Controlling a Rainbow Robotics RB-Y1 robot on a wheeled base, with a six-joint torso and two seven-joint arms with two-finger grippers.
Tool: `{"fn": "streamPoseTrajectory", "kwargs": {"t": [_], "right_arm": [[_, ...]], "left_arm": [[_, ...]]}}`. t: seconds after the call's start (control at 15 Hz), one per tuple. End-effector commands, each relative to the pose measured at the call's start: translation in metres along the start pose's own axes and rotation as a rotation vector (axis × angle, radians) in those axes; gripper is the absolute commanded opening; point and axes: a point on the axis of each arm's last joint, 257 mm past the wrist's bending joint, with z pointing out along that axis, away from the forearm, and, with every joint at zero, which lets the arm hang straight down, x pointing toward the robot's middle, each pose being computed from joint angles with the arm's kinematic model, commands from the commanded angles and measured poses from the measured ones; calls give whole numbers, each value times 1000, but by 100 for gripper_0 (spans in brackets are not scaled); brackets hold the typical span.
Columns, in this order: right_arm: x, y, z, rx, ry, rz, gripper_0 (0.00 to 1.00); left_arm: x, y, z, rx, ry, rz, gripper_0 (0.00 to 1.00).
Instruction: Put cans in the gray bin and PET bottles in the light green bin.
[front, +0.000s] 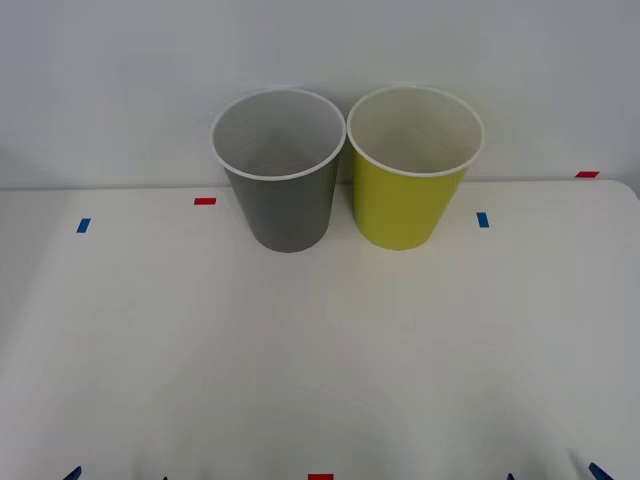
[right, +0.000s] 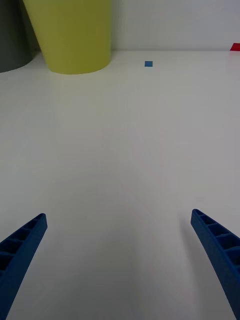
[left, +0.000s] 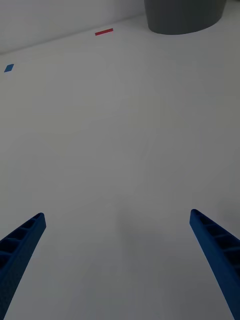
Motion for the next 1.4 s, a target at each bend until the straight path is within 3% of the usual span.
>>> {"fn": "streamPoseTrajectory", "kwargs": {"t": [0.07,1.4], "right_arm": [[0,0,0,0,0,0,100],[0,0,0,0,0,0,100]], "left_arm": [[0,0,0,0,0,0,100],[0,0,0,0,0,0,100]]}}
